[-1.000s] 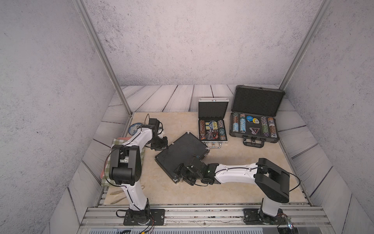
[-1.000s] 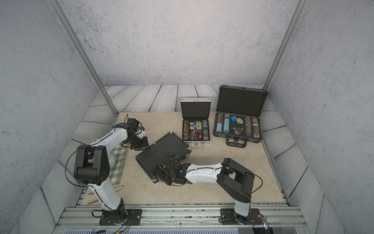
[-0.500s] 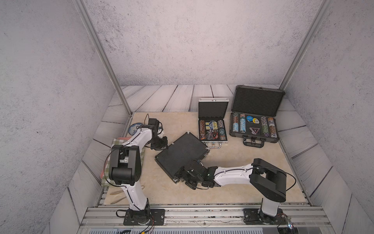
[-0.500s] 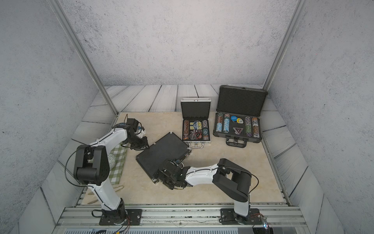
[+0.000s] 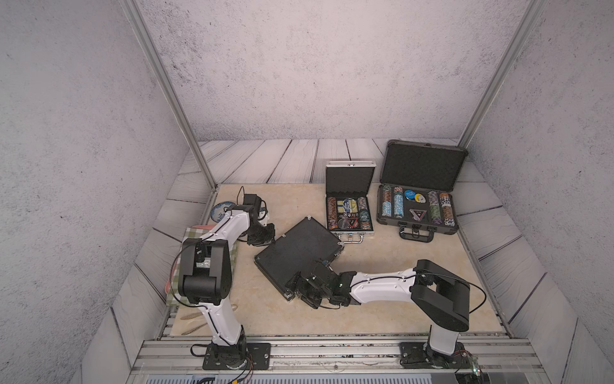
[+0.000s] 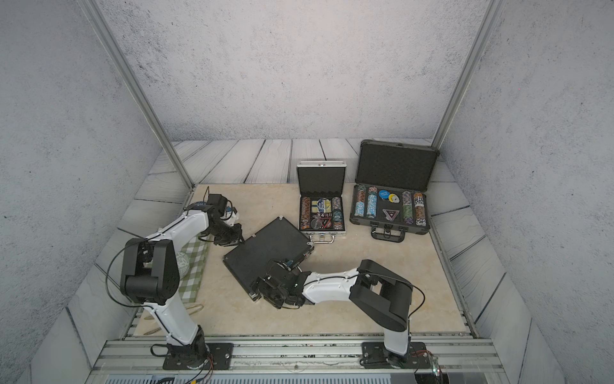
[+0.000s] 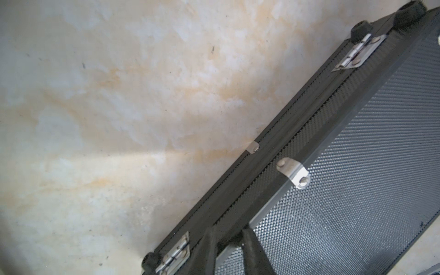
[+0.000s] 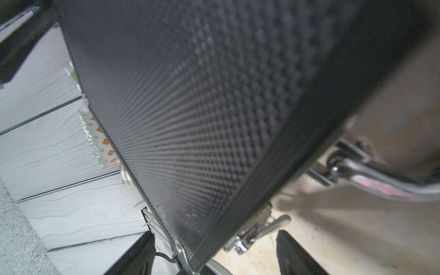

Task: Close the poker set cases
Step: Fasten the fastener on the poker set case.

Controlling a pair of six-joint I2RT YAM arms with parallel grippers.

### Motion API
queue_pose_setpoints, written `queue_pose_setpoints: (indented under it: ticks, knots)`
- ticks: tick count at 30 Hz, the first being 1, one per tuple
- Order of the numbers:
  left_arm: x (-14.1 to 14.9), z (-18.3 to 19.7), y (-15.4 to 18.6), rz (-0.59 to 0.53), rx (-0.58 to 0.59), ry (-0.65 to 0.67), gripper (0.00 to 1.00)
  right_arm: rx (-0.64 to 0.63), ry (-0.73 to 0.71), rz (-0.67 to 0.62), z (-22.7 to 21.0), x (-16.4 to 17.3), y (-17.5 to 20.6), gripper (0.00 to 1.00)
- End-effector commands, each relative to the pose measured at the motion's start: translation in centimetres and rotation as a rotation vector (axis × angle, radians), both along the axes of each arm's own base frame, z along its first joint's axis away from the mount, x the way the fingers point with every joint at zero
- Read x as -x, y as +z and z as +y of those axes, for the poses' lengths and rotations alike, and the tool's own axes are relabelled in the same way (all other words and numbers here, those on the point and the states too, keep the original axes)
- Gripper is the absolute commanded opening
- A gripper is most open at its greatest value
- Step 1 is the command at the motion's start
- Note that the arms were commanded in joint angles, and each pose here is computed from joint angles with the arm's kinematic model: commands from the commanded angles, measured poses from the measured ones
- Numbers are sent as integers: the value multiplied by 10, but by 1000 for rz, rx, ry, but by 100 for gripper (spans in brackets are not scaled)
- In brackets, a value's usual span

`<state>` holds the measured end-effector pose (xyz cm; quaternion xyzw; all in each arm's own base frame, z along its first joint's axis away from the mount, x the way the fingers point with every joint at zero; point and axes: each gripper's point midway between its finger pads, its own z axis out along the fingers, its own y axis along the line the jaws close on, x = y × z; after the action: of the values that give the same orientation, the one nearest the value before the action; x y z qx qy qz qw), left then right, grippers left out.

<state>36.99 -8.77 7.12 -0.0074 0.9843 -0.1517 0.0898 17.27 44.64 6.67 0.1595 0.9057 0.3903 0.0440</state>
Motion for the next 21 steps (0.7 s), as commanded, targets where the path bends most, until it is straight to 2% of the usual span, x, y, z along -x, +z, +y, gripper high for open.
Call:
queue_pose_setpoints:
  ticks: [1,6,15,21]
  knots:
    - [39,14,-29,165,-81,22,21,14,-4,9,3,-2,-6,78]
    - [40,16,-27,162,-97,20,21,34,6,9,4,-2,-8,78]
    - [40,16,-25,155,-94,25,20,76,5,90,-2,6,-43,78]
    - [41,15,-24,153,-87,25,19,93,-17,75,-9,-1,-49,78]
